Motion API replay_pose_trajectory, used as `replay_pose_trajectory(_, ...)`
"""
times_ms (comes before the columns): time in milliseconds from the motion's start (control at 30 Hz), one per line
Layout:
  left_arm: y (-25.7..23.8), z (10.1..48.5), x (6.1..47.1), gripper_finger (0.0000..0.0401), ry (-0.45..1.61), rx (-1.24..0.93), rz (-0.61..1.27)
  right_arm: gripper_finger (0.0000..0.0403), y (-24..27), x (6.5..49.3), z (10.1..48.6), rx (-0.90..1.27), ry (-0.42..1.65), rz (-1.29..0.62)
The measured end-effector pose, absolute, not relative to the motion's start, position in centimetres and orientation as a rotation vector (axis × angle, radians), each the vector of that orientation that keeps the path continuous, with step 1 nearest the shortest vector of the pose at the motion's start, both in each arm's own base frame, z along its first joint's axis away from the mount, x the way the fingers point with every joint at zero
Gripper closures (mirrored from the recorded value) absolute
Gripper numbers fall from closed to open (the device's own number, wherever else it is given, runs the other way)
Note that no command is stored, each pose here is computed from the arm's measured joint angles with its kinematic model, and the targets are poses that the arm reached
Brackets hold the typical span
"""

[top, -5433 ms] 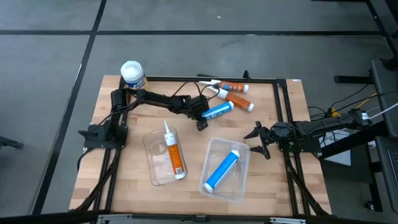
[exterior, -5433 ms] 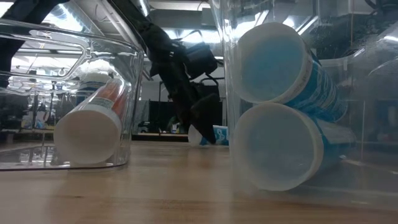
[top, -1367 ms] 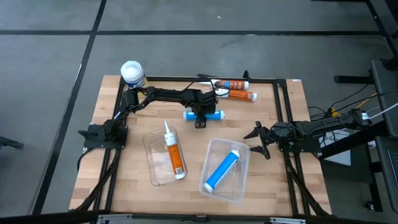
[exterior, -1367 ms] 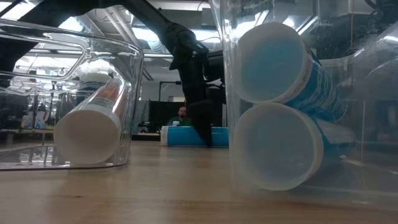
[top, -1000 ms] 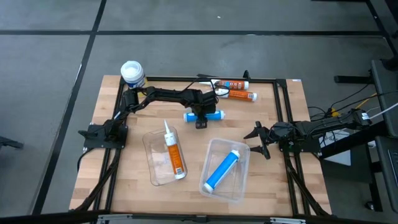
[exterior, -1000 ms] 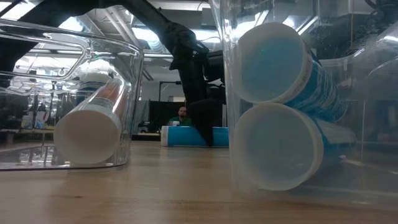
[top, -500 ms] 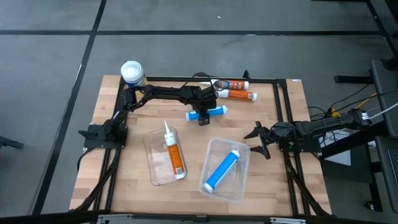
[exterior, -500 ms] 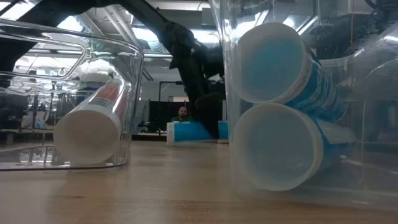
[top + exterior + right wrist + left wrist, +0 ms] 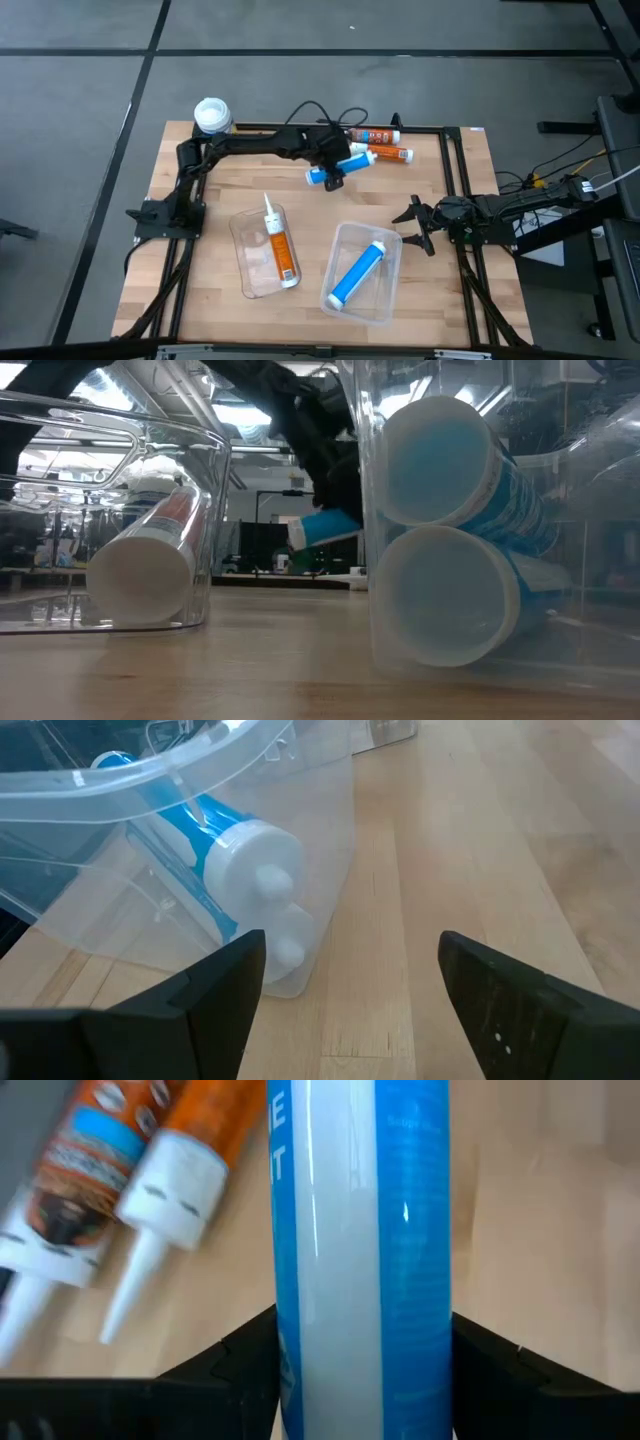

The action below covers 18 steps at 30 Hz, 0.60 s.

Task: Pick & place silicon tubes, Sealant and Lysol wipes
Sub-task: Put the blue sealant into the right transparent bin

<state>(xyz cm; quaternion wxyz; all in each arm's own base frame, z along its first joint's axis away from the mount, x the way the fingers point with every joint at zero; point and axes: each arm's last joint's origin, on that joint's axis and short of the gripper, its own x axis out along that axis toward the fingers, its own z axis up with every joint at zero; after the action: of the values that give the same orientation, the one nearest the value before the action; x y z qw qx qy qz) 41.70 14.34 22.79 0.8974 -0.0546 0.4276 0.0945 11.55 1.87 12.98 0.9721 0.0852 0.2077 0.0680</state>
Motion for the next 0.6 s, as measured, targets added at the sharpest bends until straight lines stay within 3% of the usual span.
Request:
replay_pose_trajectory(367,14.0,27.6,40.9,0.0192,0.694,-0.134,0.225,0.0105,1.9,11.5,13.0,0.172,0.42,0.137)
replay_pose_trajectory(600,12.8,29.7,41.1,0.0192,0.571,-0.128,0.147,0.0105,1.9,11.5,13.0,0.172,0.419,0.137)
